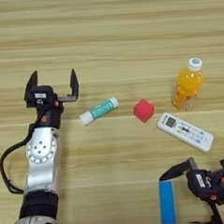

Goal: Move the objects on the table

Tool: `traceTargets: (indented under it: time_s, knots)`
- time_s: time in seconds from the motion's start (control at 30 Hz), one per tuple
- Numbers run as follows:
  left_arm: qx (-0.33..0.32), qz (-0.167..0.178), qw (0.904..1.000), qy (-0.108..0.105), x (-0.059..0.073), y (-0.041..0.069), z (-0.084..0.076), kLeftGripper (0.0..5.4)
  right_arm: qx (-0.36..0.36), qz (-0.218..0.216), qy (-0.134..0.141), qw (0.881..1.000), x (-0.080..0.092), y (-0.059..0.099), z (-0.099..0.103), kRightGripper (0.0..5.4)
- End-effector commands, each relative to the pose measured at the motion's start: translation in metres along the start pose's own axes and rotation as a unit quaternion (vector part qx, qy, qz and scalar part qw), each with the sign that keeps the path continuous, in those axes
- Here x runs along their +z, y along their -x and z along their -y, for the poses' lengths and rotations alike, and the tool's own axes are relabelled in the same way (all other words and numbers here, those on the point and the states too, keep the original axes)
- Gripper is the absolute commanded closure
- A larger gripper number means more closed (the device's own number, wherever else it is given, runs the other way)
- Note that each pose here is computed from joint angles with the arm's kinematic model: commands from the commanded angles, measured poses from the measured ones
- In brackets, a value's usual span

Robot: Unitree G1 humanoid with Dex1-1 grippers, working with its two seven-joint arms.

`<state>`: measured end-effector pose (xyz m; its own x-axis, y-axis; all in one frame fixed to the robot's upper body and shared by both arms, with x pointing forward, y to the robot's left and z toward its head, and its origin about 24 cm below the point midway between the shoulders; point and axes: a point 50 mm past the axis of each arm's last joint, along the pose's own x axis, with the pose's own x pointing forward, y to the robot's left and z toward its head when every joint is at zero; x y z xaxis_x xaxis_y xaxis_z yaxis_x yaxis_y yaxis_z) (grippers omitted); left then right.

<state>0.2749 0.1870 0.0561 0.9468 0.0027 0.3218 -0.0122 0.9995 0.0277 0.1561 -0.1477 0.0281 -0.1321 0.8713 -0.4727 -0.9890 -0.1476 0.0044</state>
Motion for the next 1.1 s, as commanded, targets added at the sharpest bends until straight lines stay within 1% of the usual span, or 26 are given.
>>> traceTargets:
  time_s: [0.03, 0.27, 0.67, 0.8, 0.97, 1.1]
  knots:
    - [-0.002, -0.005, 1.0, -0.004, 0.0, 0.001, -0.002, 0.0, 0.001, -0.014, -0.001, 1.0, -0.003, -0.001, 0.001, 0.02]
    - [-0.001, -0.005, 1.0, -0.004, -0.001, 0.002, -0.003, 0.0, -0.002, -0.01, 0.0, 1.0, -0.002, -0.003, 0.001, 0.84]
    - [-0.001, -0.005, 1.0, -0.004, -0.001, 0.001, -0.003, 0.0, -0.005, -0.006, -0.002, 1.0, -0.003, -0.004, 0.002, 0.84]
    - [-0.001, -0.005, 1.0, -0.004, -0.001, 0.001, -0.003, 0.0, -0.017, -0.002, -0.004, 1.0, -0.002, -0.002, 0.005, 0.84]
    - [-0.001, -0.005, 1.0, -0.004, -0.001, 0.001, -0.003, 0.0, -0.044, 0.007, -0.005, 0.999, 0.001, 0.001, 0.014, 0.84]
    - [-0.001, -0.005, 1.0, -0.004, -0.001, 0.001, -0.002, 0.0, -0.097, 0.018, -0.004, 0.995, 0.004, 0.006, 0.03, 0.86]
